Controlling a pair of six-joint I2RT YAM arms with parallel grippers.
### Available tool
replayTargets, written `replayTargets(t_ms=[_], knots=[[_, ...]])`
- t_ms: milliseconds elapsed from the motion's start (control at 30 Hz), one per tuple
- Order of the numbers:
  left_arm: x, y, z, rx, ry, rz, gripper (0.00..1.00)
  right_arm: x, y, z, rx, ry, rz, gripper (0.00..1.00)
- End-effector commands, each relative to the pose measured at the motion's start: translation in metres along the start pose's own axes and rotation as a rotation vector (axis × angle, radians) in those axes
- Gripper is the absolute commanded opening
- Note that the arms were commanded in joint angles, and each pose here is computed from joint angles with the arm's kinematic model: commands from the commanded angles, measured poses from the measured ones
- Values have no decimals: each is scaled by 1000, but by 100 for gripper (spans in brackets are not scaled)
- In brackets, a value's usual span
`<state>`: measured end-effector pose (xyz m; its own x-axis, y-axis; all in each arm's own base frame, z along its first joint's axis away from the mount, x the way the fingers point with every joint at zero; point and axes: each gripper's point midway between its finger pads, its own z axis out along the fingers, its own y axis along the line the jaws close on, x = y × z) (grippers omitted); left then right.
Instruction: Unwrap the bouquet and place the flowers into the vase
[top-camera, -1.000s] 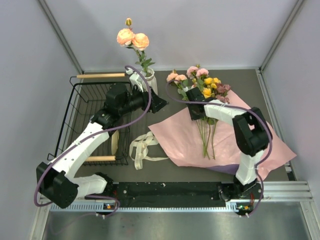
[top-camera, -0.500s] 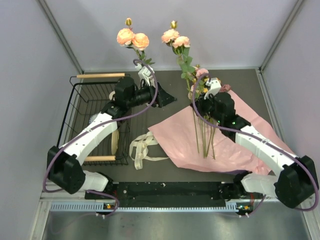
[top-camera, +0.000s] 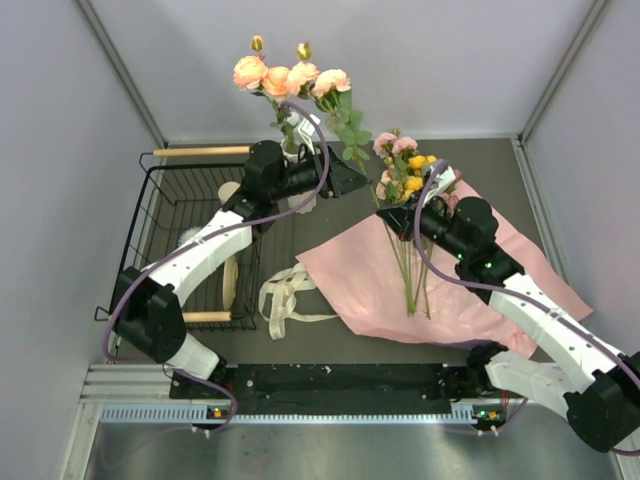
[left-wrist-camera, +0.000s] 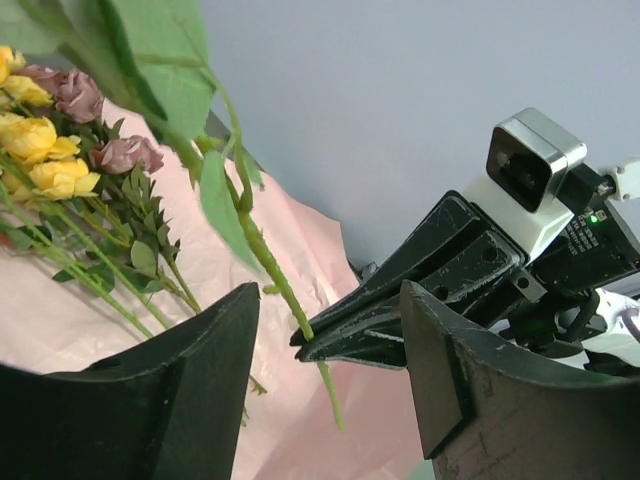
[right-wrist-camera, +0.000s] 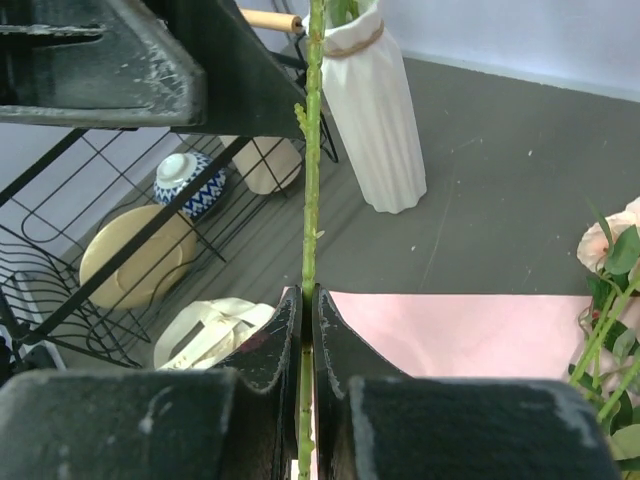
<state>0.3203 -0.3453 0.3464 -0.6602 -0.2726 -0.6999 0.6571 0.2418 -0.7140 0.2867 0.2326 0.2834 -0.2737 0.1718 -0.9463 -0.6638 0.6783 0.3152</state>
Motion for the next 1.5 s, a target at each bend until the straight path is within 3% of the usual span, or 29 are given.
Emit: replayTargets(t_ms=[0, 167, 400, 433, 467, 567, 700, 800, 1200, 1467], knots=[[-20, -30, 9, 80, -35, 50, 63, -27, 22, -4, -86, -84, -26, 0], [-31, -33, 13, 67, -60, 100, 61, -31, 32, -5, -132, -83, -34, 0], [-43, -40, 11, 55, -77, 184, 17, -32, 36, -9, -147, -77, -39, 0], [-48, -44, 9, 50, -93, 208, 0, -35, 39, -9, -158, -75, -40, 0], [-49, -42, 7, 35, -97, 243, 0, -34, 39, -8, -160, -65, -39, 0], [-66, -54, -6, 5, -156, 373, 0, -37, 36, -10, -129, -49, -30, 27], [-102, -78, -42, -102, -285, 588, 0, -55, 12, -25, 48, -122, -23, 64], [-141, -93, -74, -234, -421, 730, 0, -60, -7, -37, 165, -160, -31, 76], [-241, -116, -151, -503, -715, 917, 0, -49, -16, -45, 222, -125, -29, 77], [-266, -96, -163, -572, -716, 872, 0, -47, -18, -50, 235, -118, -24, 77]])
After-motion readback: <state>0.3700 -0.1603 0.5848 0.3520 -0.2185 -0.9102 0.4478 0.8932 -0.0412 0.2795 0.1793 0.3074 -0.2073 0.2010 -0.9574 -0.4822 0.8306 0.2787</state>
